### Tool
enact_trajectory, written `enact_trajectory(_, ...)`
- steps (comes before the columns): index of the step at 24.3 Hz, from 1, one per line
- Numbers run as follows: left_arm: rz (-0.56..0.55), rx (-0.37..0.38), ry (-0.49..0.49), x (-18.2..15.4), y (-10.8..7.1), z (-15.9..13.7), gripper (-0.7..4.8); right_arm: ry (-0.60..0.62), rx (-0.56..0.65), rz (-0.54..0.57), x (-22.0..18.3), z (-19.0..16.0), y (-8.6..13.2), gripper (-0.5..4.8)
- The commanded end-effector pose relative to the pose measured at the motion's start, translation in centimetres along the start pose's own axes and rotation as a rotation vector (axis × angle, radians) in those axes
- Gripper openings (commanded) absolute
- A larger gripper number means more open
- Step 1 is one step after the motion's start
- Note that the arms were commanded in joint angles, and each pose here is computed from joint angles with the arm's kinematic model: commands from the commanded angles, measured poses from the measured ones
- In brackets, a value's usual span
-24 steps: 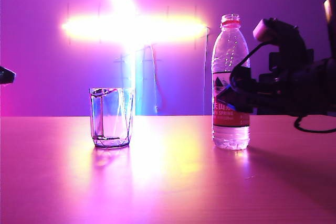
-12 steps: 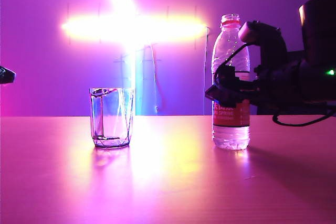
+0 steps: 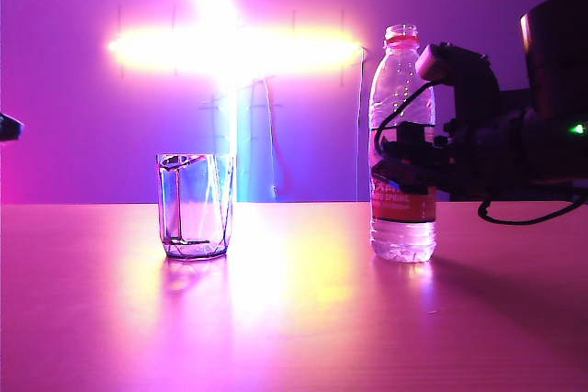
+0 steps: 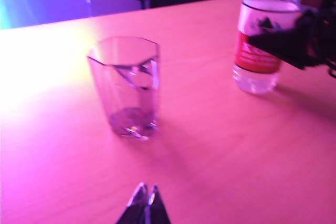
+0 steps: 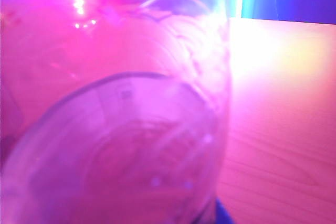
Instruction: Pick up the mineral water bottle on the table and pour water into the mug until it's half full.
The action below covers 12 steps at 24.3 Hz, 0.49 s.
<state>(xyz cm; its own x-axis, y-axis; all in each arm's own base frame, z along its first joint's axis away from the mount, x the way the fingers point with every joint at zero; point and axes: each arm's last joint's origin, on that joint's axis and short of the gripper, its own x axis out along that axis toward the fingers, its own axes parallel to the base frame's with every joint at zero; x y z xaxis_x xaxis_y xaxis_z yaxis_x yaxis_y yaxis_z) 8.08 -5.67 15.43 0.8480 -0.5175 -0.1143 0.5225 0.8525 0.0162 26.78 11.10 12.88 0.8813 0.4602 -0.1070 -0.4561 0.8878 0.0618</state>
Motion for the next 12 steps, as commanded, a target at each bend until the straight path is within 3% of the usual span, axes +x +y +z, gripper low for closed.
enact_trajectory(1,0.046,-0.01,-0.03,-0.1,0.5,0.3,-0.02,-0.044,-0.009,0.004,0.1,0.6,0.1,2.27)
enact_trajectory(6,0.131,-0.019,-0.043,-0.2,1.3,0.4,-0.02,-0.078,-0.151,0.015,0.8,2.1,0.2,2.27)
enact_trajectory(12,0.205,-0.026,-0.042,-0.3,2.0,0.4,-0.02,0.044,-0.403,0.057,3.7,5.6,1.1,2.28)
